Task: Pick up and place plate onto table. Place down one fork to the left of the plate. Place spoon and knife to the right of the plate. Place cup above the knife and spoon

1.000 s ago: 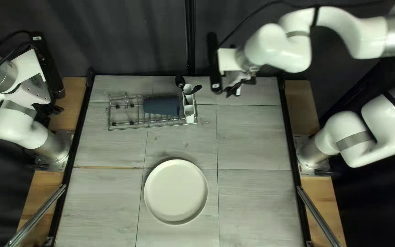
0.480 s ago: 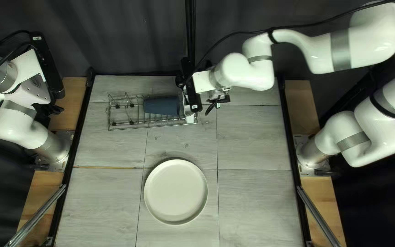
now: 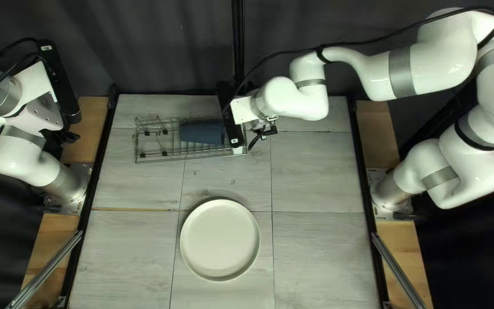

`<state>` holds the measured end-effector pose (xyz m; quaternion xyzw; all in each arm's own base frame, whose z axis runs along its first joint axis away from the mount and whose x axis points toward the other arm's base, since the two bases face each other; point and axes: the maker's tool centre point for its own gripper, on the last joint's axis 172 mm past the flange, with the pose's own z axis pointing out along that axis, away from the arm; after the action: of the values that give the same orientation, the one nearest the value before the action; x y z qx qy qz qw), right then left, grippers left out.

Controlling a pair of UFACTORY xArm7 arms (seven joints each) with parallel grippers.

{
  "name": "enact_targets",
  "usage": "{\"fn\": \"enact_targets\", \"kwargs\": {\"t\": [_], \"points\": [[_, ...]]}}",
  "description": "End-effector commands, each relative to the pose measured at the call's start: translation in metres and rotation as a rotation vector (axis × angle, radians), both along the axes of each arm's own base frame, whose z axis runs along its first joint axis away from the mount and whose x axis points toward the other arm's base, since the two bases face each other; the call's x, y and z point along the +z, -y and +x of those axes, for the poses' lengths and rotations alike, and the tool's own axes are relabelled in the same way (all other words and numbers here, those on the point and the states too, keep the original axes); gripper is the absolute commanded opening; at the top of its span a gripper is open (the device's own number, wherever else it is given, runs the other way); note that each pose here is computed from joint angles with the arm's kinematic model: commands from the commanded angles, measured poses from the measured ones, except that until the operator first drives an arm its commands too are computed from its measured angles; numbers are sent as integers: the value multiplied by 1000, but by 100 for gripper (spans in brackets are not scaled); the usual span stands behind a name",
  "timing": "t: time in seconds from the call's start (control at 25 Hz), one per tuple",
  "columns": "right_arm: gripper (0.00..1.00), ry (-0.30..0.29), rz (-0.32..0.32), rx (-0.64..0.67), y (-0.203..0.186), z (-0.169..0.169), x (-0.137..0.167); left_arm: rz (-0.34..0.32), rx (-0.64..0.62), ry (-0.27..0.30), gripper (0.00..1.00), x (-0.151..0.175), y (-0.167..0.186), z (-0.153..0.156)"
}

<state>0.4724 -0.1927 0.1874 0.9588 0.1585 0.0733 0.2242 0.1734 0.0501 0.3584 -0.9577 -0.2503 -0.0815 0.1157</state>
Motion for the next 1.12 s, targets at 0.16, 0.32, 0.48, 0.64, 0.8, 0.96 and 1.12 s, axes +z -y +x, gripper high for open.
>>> {"fn": "enact_targets", "kwargs": {"t": [0.16, 0.32, 0.48, 0.64, 0.8, 0.96, 1.12], "points": [[0, -3, -23, -4, 6, -7, 1, 0, 0, 0, 100, 0, 0, 0], [0, 4, -44, -11, 2, -11, 26, 0, 0, 0, 100, 0, 0, 0], [0, 19, -70, -25, -1, -17, 71, 0, 0, 0, 100, 0, 0, 0], [0, 22, -78, -44, -6, -25, 108, 0, 0, 0, 100, 0, 0, 0], [100, 21, -71, -66, -17, -35, 122, 0, 0, 0, 100, 0, 0, 0], [100, 27, -43, -78, -35, -31, 109, 0, 0, 0, 100, 0, 0, 0], [100, 19, -11, -81, -57, -15, 77, 0, 0, 0, 100, 0, 0, 0]]}}
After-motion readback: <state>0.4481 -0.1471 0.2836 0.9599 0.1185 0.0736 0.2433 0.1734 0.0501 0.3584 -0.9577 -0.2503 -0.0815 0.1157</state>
